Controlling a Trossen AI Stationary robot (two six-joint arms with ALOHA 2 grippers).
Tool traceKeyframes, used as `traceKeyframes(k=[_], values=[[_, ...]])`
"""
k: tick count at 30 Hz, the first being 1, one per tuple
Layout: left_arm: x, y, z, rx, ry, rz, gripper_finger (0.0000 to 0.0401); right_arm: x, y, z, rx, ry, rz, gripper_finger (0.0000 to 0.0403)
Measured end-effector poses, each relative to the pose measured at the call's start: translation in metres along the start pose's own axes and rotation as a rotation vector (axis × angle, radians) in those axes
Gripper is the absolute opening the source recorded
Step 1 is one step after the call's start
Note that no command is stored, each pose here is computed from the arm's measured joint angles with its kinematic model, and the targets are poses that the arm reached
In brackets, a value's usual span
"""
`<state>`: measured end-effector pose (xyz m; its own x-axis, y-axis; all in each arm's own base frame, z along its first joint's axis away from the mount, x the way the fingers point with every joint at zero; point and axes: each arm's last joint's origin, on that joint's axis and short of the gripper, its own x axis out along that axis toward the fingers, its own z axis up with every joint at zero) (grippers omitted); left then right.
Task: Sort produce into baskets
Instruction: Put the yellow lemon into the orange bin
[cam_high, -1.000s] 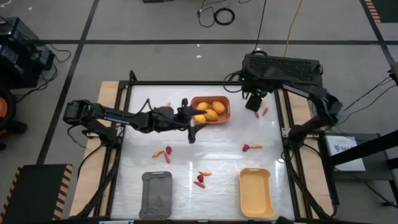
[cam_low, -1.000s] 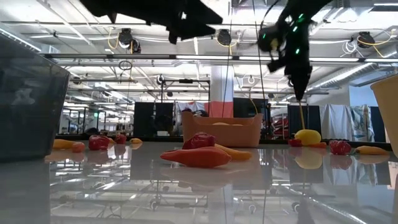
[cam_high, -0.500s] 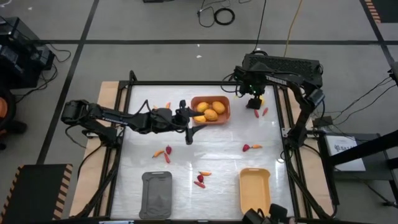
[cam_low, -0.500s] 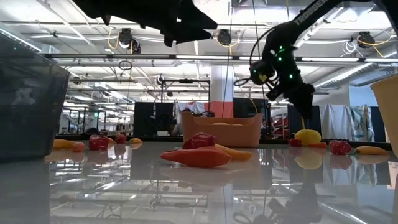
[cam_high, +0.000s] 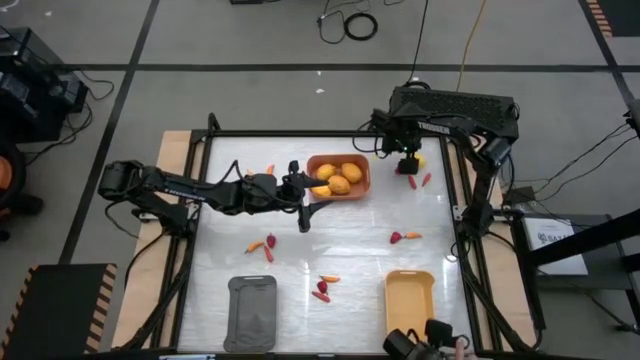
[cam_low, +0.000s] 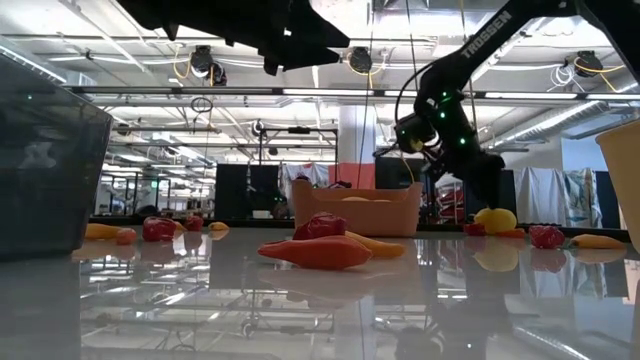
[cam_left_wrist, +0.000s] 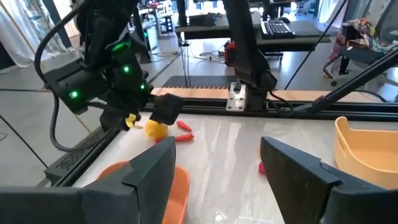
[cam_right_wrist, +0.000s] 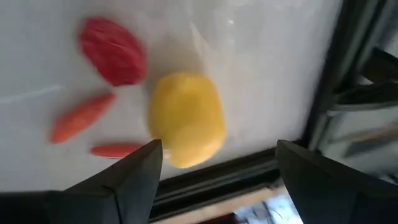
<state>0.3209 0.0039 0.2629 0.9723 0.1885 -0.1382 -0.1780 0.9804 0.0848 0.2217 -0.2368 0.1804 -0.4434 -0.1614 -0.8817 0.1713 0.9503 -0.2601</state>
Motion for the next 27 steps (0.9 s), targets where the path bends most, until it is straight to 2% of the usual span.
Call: traceKeyframes(k=[13, 18, 23, 27], values=[[0.0, 0.0, -0.002, 0.003, 0.016, -0.001, 0.0242, 0.021, 0.002, 0.012, -0.012, 0.054, 0.059, 0.0304], [0.0, 0.0, -0.002, 0.005, 0.025, -0.001, 0.0242, 0.025, -0.005, 0.008, 0.058, 0.057, 0.066, 0.0303], [0.0, 0.0, -0.002, 0.005, 0.025, -0.001, 0.0242, 0.029, -0.013, 0.003, 0.139, 0.069, 0.064, 0.0285], [0.0, 0.0, -0.002, 0.005, 0.025, -0.001, 0.0242, 0.03, -0.014, 0.002, 0.153, 0.071, 0.067, 0.0256]])
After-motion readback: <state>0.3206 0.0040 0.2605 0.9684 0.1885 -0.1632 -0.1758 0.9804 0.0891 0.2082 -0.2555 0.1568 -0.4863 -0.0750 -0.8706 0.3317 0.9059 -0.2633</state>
